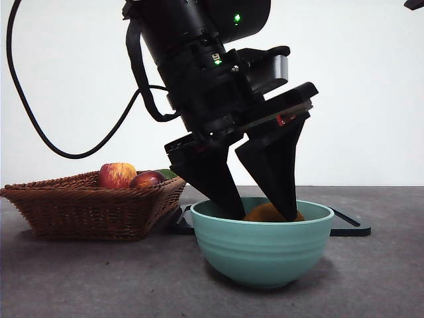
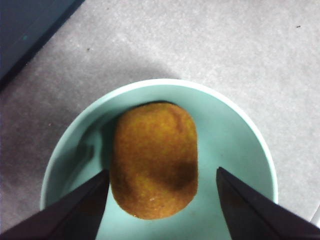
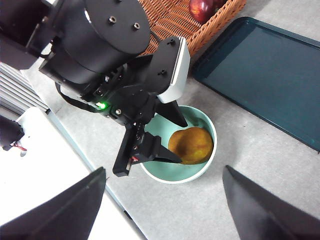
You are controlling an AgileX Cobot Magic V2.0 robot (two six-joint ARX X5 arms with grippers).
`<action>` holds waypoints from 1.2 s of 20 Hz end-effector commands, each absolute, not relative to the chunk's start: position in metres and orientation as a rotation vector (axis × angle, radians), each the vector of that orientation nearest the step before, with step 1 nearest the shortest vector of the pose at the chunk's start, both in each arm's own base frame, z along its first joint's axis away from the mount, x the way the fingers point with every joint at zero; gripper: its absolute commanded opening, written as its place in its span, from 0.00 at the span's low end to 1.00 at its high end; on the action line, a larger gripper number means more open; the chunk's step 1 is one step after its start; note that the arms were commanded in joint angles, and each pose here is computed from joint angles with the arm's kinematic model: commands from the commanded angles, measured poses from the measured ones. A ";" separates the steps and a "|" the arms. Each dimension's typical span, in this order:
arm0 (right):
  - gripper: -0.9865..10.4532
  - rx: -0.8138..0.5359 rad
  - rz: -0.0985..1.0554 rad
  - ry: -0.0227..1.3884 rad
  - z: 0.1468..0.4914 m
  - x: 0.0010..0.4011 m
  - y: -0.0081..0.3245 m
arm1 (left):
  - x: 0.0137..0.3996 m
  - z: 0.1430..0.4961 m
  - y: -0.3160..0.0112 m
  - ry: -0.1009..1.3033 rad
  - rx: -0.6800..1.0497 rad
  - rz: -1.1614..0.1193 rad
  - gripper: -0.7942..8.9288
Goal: Pick up the wifruite, put it on the bowl, pick up the plate, put it on desk
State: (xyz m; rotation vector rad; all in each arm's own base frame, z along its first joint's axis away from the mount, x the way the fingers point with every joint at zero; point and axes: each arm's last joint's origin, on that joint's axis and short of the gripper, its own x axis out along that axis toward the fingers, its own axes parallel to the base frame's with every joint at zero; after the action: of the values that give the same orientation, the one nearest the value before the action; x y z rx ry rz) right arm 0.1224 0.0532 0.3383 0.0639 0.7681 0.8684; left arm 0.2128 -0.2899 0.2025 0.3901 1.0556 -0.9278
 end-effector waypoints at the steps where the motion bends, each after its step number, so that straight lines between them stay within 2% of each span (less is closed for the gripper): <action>1: 0.41 0.068 0.870 0.750 0.344 0.123 0.054 | 0.211 0.212 -0.294 1.024 0.385 -0.948 0.44; 7: 0.41 0.067 0.869 0.751 0.344 0.123 0.054 | 0.203 0.278 -0.265 0.855 0.255 -0.940 0.44; 14: 0.41 0.057 0.844 0.752 0.344 0.124 0.054 | 0.189 0.359 -0.180 0.653 0.067 -0.812 0.44; 20: 0.41 0.047 0.822 0.753 0.343 0.124 0.053 | 0.170 0.387 -0.115 0.588 0.001 -0.700 0.44; 24: 0.41 0.048 0.822 0.753 0.343 0.124 0.053 | 0.158 0.368 -0.096 0.659 -0.024 -0.738 0.44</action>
State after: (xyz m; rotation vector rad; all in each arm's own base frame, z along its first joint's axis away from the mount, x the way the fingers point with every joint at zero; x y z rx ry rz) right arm 0.1233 0.0522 0.3377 0.0425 0.7701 0.8200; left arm 0.1555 -0.0939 0.3692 -0.0399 0.6516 -0.7235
